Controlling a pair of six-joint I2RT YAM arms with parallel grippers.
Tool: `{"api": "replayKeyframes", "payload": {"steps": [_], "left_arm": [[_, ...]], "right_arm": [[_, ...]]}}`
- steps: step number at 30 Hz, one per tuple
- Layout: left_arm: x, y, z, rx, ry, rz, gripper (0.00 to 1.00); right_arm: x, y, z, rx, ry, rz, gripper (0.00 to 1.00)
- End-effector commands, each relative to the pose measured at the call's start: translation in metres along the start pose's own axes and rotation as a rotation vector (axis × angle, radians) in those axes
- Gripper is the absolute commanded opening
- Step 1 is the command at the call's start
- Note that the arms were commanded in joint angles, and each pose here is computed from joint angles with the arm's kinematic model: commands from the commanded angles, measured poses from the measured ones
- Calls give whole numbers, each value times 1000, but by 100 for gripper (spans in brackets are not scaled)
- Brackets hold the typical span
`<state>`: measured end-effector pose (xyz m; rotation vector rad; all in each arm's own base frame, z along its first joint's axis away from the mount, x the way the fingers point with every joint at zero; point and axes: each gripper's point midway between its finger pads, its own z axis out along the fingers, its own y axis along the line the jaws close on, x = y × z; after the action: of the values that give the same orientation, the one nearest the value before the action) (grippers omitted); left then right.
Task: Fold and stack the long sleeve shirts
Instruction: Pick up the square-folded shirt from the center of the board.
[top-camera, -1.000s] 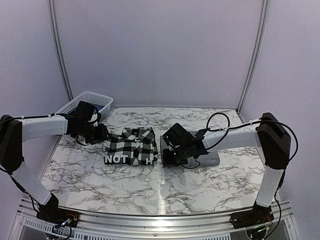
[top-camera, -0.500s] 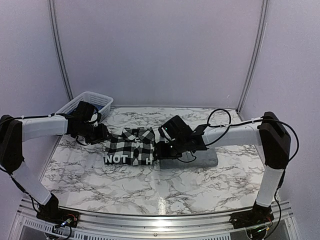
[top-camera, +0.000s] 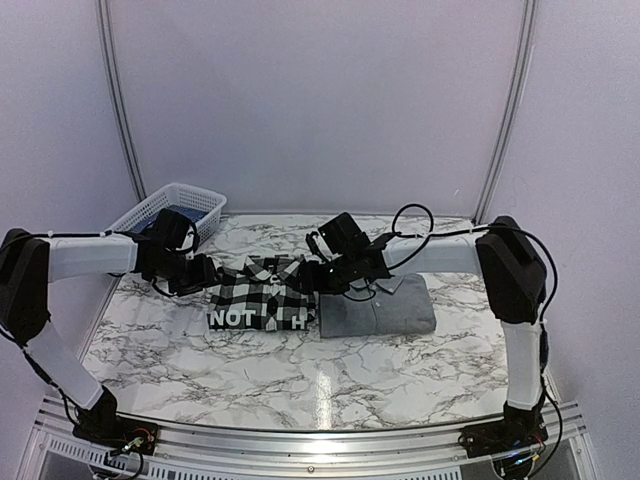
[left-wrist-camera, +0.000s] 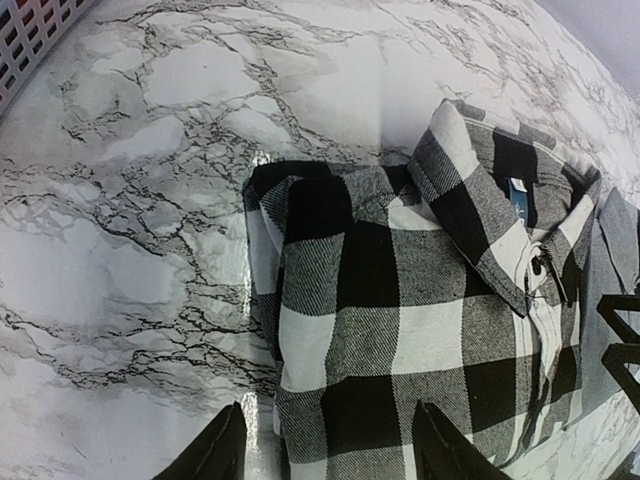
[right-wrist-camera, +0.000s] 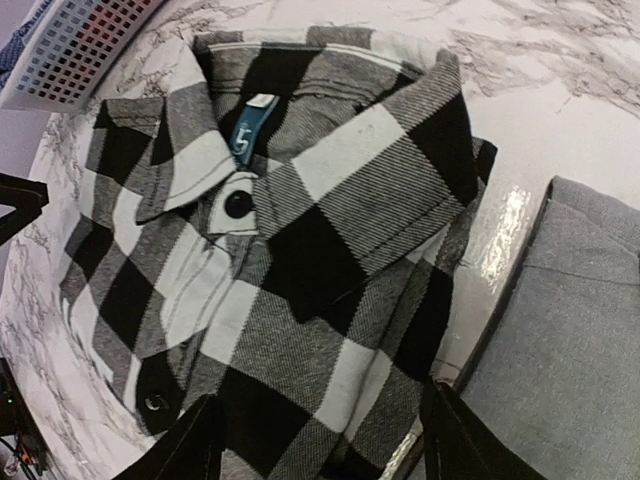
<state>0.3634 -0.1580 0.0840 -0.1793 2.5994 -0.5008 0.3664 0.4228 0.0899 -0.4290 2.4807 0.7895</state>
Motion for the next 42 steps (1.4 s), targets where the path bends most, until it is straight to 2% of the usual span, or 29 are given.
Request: {"api": "replayKeyframes", "payload": {"steps": [1, 6, 13, 20, 24, 26, 30, 35, 38, 42], "left_arm": [[8, 13, 13, -39, 34, -13, 60], [15, 18, 25, -57, 62, -18, 65], [25, 20, 44, -40, 98, -55, 66], [36, 17, 58, 7, 126, -105, 61], [41, 13, 63, 15, 137, -112, 55], [42, 11, 65, 17, 141, -117, 48], [42, 5, 65, 30, 142, -121, 19], [32, -8, 58, 75, 125, -119, 1], [25, -17, 52, 106, 114, -121, 0], [15, -34, 37, 151, 82, -112, 0]], "right_arm": [[2, -1, 12, -28, 16, -8, 64], [11, -13, 23, -19, 29, 19, 70], [20, -22, 37, -16, 44, 45, 72], [34, -17, 52, -47, 71, 76, 69], [33, -15, 56, -52, 69, 85, 66], [31, -16, 58, -52, 67, 88, 61], [24, -12, 57, -49, 57, 86, 45], [7, -1, 54, -33, 39, 46, 18], [-2, 6, 50, -21, 30, 25, 2], [-18, 12, 35, 5, 1, -4, 0]]}}
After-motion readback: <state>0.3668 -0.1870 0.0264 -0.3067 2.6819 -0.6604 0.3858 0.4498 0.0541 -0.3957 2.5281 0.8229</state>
